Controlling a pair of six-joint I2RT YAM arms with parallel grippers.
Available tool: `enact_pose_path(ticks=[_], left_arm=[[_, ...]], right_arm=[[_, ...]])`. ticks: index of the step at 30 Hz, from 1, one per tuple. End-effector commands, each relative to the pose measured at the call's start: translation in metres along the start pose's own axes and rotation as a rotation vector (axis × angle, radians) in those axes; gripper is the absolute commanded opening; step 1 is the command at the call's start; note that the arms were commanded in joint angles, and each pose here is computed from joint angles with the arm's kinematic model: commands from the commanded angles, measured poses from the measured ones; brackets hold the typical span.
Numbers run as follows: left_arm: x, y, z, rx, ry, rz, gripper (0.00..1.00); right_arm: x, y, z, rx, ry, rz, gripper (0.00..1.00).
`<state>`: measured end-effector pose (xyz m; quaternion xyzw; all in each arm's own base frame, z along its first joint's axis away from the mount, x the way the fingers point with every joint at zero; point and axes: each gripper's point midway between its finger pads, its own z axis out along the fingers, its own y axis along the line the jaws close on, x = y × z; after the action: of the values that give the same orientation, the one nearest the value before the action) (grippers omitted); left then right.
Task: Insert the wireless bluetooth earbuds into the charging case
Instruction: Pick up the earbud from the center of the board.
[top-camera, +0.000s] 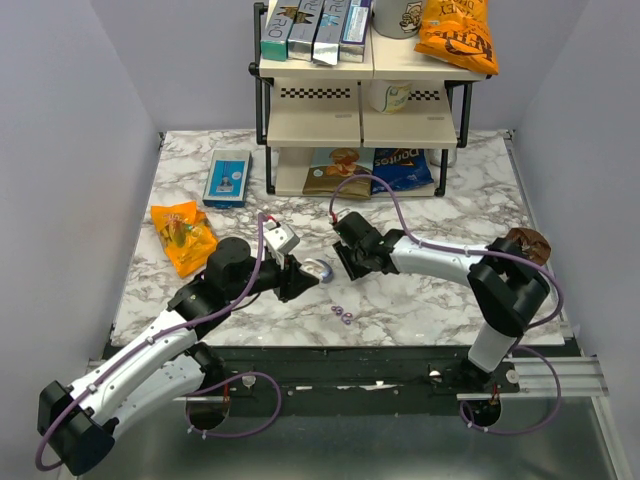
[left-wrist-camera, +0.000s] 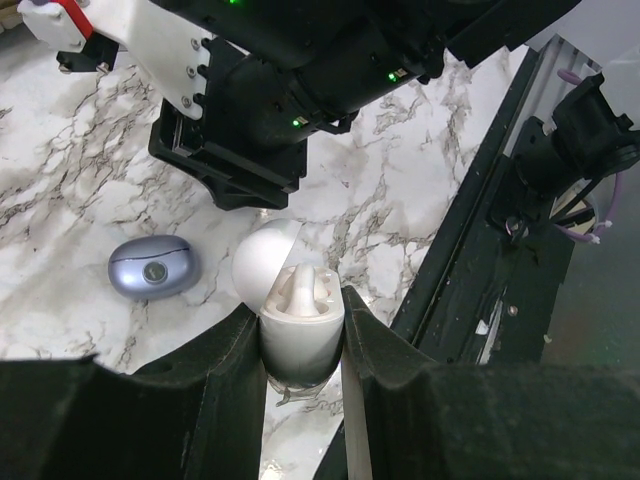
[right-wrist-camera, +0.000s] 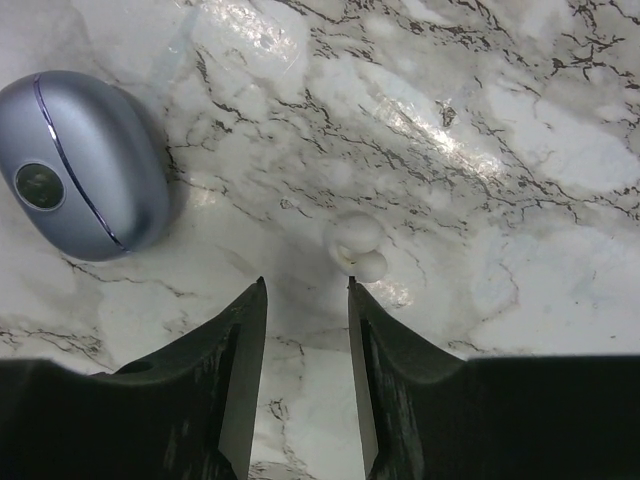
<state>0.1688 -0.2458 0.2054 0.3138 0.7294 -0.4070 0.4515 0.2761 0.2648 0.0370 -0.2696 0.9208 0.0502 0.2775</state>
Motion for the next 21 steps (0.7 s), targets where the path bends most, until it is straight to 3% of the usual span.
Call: enact_pose_path(ticks=[1, 21], left_arm=[[-0.0018, 0.0011, 0.0011, -0.013, -0.011, -0.009, 0.00], [0.0010, 0.0039, 0.0053, -0.019, 0.003, -0.010, 0.00]], right_arm=[[-0.0096, 0.0010, 0.0081, 0.006, -0.019, -0.015, 0.47], [-0.0155, -0.0068, 0.0120, 0.054, -0.034, -0.038, 0.48]])
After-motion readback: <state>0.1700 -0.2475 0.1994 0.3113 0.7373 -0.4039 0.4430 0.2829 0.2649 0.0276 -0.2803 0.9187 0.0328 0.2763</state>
